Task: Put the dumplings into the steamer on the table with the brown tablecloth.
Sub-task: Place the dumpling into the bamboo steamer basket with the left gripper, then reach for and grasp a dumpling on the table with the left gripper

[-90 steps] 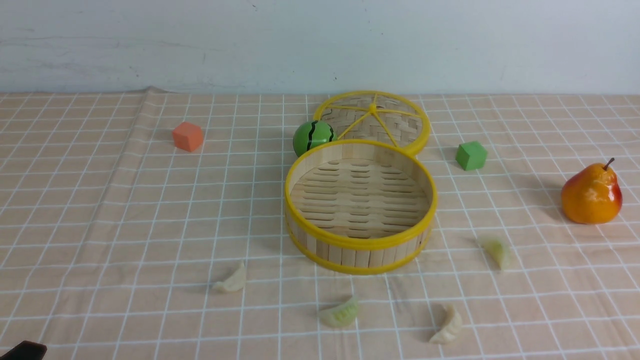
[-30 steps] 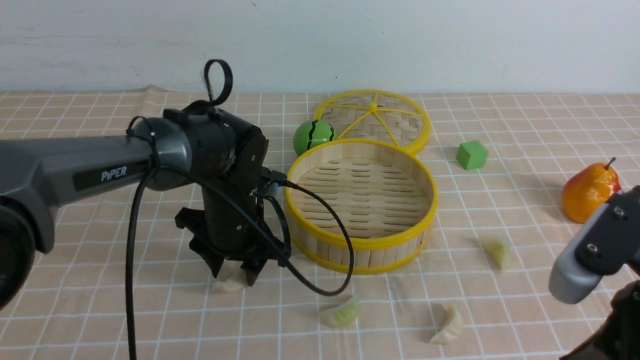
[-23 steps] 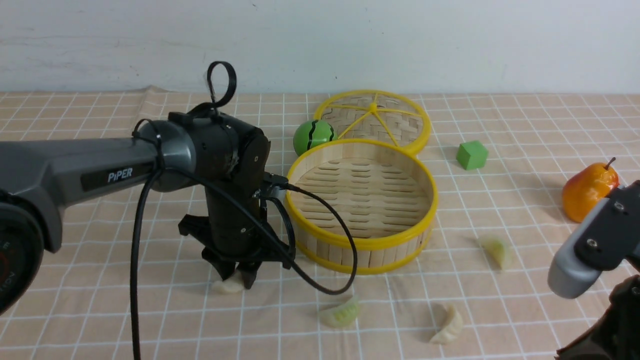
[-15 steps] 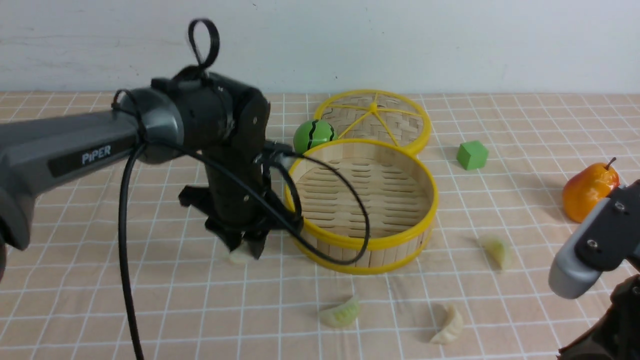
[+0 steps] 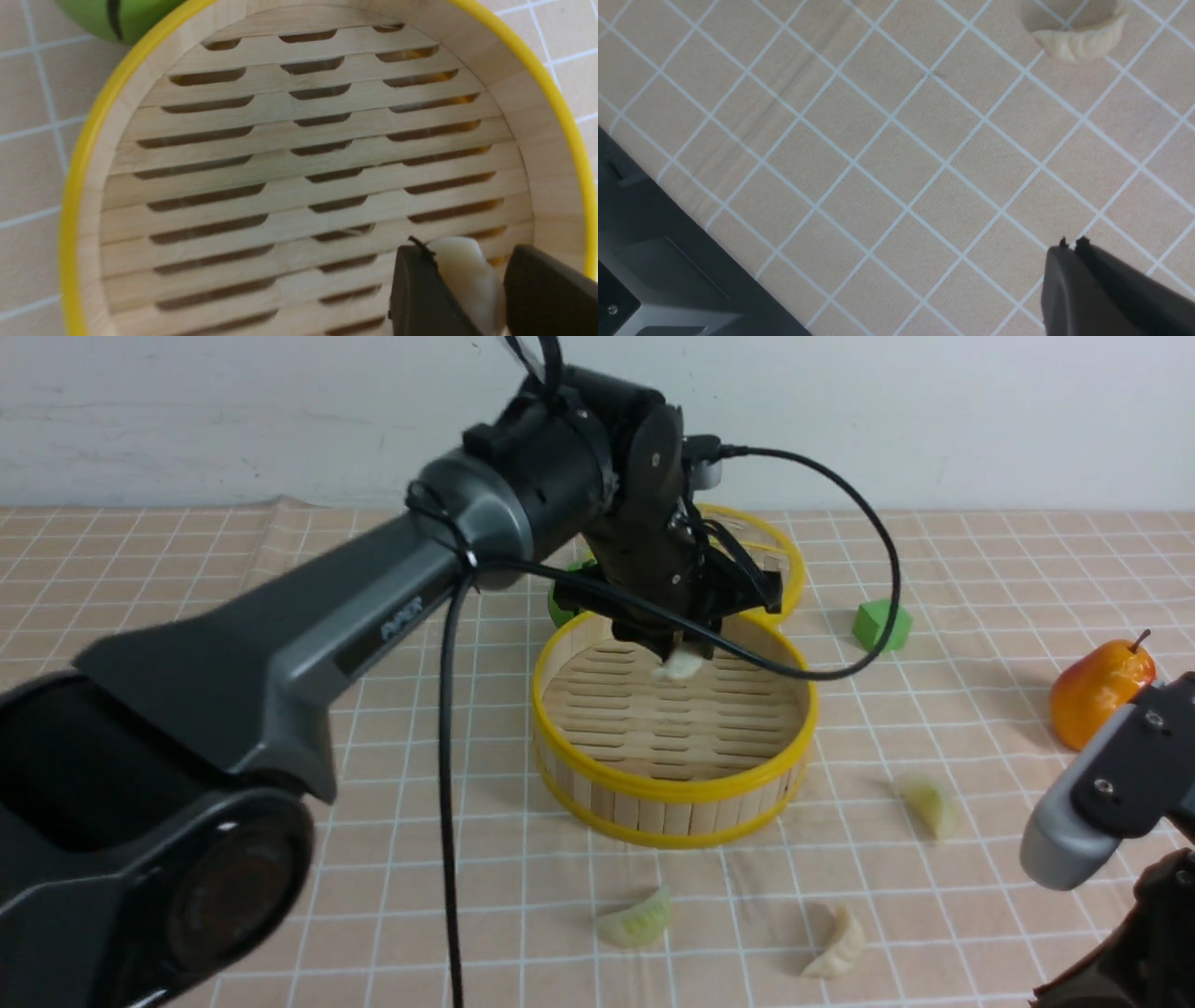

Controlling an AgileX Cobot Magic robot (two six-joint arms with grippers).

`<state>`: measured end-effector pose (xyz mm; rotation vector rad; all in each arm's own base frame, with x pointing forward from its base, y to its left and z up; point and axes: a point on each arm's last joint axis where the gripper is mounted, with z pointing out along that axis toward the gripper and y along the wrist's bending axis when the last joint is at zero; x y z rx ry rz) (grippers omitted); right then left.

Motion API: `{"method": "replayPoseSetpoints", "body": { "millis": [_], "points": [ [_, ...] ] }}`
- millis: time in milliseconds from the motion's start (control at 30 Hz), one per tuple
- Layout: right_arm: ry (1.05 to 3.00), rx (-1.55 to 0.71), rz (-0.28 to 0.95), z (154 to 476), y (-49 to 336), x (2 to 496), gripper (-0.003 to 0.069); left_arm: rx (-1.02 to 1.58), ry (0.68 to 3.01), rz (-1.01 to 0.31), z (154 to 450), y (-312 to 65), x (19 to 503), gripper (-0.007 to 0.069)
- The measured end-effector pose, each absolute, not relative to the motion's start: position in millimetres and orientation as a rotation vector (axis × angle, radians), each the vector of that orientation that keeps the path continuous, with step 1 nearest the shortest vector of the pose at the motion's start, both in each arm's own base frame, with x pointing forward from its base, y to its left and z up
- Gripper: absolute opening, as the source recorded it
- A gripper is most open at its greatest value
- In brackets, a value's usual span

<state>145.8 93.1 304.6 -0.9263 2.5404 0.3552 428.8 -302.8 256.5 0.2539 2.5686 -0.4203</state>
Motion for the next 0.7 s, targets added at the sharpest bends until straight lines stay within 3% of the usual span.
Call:
{"method": "replayPoseSetpoints", "body": {
  "millis": [267,400,433,467,500,567,700],
  "points": [
    [2.54,-0.926,0.355,305,93,146,0.0015,0.257,2.583,-0.371,208,-316,451,0.0231],
    [2.531,-0.921,0.355,305,93,147,0.0018,0.277,2.567,-0.312,206,-313,454,0.0337],
    [2.527,-0.918,0.355,305,94,147,0.002,0.274,2.562,-0.309,211,-311,454,0.0415],
    [2.525,-0.918,0.355,305,94,147,0.002,0.274,2.562,-0.309,211,-311,454,0.0424],
    [2.523,-0.917,0.355,305,94,147,0.0022,0.262,2.571,-0.309,221,-306,452,0.0505],
    [2.523,-0.917,0.355,305,94,147,0.0022,0.248,2.577,-0.312,231,-300,451,0.055],
    [2.506,-0.89,0.349,310,91,143,0.0027,0.222,2.556,-0.367,291,-277,438,0.0605]
  ]
}}
